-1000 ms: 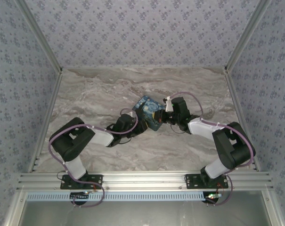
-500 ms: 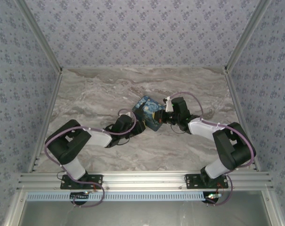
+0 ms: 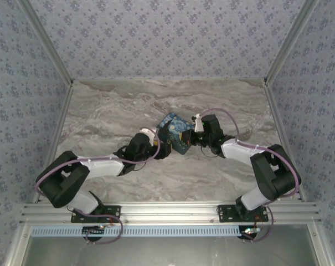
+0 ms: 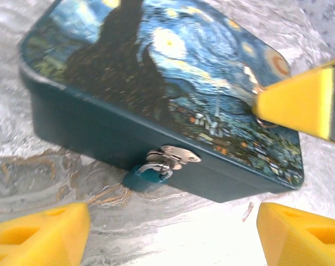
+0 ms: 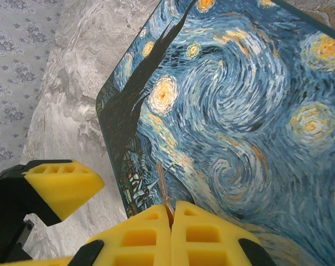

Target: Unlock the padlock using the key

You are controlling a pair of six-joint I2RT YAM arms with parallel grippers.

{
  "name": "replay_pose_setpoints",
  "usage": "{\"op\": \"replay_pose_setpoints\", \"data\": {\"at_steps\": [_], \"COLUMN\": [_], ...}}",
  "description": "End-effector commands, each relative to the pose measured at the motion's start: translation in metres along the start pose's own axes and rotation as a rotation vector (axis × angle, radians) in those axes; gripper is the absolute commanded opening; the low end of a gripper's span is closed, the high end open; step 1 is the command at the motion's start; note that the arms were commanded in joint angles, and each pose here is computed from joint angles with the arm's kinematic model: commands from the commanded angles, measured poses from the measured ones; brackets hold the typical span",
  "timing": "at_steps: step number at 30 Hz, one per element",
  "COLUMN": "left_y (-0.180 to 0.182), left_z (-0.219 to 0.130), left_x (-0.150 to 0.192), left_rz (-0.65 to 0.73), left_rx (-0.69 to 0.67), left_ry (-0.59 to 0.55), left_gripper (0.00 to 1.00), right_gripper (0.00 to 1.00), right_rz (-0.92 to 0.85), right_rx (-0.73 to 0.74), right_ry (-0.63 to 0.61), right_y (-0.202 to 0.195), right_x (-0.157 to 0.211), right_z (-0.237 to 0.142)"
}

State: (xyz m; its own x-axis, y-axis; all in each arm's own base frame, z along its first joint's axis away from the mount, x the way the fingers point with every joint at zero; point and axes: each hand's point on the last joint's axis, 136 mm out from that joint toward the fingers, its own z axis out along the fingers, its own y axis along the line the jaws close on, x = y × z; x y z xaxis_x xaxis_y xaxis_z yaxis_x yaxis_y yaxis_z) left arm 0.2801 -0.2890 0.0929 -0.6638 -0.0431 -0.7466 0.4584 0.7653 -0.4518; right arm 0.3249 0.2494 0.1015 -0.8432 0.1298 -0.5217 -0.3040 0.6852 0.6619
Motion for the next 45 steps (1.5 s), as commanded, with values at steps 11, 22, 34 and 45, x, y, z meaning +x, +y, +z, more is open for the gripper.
{"op": "replay_pose_setpoints", "data": {"at_steps": [11, 22, 34, 45], "left_y": [0.0, 0.01, 0.022, 0.018], "left_z": [0.01, 0.031, 0.05, 0.062], "left_x": [0.006, 0.003, 0.007, 0.017], "left_rz": [0.135, 0.114, 0.143, 0.147], "left_rx": [0.167, 0.186, 0.135, 0.17], "left_ry": [0.033, 0.085, 0.124, 0.149], "left_gripper": [0.9, 0.73, 0.66, 0.58], "right_gripper": [0.0, 0.0, 0.0, 0.0], "right_rz": [0.02, 0.01, 0.009, 0.007], "right_rx": [0.052, 0.053, 0.057, 0.056], "right_ry": [0.079, 0.075, 0.078, 0.078], "right_y": [-0.011, -0.007, -0.007, -0.007], "right_x": [0.022, 0.019, 0.019, 0.019], "right_z": [0.001, 0.002, 0.003, 0.003]}}
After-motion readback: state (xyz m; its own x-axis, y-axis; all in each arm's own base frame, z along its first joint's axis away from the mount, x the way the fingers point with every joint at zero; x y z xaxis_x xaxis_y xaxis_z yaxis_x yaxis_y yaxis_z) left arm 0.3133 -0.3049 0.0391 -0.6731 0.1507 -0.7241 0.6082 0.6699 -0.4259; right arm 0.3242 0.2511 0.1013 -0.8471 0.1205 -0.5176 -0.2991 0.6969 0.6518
